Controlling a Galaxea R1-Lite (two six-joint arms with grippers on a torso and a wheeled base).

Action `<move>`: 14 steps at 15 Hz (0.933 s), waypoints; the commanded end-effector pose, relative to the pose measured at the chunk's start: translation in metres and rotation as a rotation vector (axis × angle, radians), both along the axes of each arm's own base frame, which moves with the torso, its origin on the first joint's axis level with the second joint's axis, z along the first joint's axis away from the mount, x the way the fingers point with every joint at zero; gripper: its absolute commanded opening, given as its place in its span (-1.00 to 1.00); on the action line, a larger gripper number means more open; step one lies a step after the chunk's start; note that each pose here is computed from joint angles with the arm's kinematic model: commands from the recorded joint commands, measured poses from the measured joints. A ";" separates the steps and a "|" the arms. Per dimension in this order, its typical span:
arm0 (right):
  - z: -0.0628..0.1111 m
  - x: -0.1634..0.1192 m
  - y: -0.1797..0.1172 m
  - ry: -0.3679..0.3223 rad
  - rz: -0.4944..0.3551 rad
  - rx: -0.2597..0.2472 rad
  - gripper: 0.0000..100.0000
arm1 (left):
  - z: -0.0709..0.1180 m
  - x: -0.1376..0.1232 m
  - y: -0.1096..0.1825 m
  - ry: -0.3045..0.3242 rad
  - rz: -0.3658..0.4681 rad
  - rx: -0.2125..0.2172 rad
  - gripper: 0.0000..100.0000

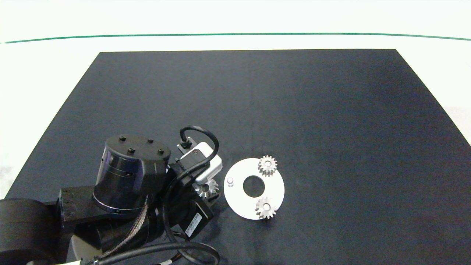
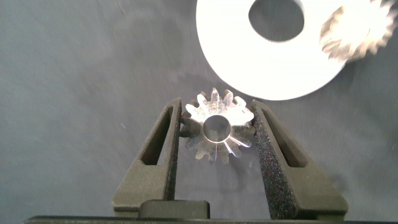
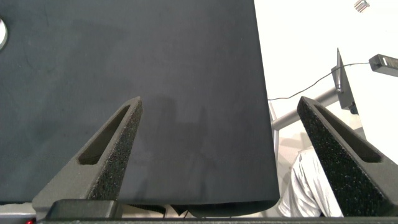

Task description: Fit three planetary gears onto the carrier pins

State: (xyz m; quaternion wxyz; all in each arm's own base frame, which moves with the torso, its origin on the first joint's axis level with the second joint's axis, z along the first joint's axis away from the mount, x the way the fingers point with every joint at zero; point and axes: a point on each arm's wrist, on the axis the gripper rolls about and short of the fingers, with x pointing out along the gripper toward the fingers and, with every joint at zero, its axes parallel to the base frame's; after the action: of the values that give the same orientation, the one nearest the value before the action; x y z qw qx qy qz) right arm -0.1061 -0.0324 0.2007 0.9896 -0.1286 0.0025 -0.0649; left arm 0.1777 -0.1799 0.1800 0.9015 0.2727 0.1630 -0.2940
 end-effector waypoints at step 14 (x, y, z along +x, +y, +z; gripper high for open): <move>-0.001 0.001 0.001 0.009 -0.009 -0.004 1.00 | -0.002 0.019 -0.041 0.019 -0.024 0.069 -0.74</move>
State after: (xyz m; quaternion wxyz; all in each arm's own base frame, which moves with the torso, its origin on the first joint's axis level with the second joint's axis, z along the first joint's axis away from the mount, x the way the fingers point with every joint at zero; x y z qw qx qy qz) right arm -0.1056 -0.0315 0.2002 0.9893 -0.1292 0.0051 -0.0682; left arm 0.1944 -0.2182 0.1817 0.8881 0.2994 0.1744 -0.3019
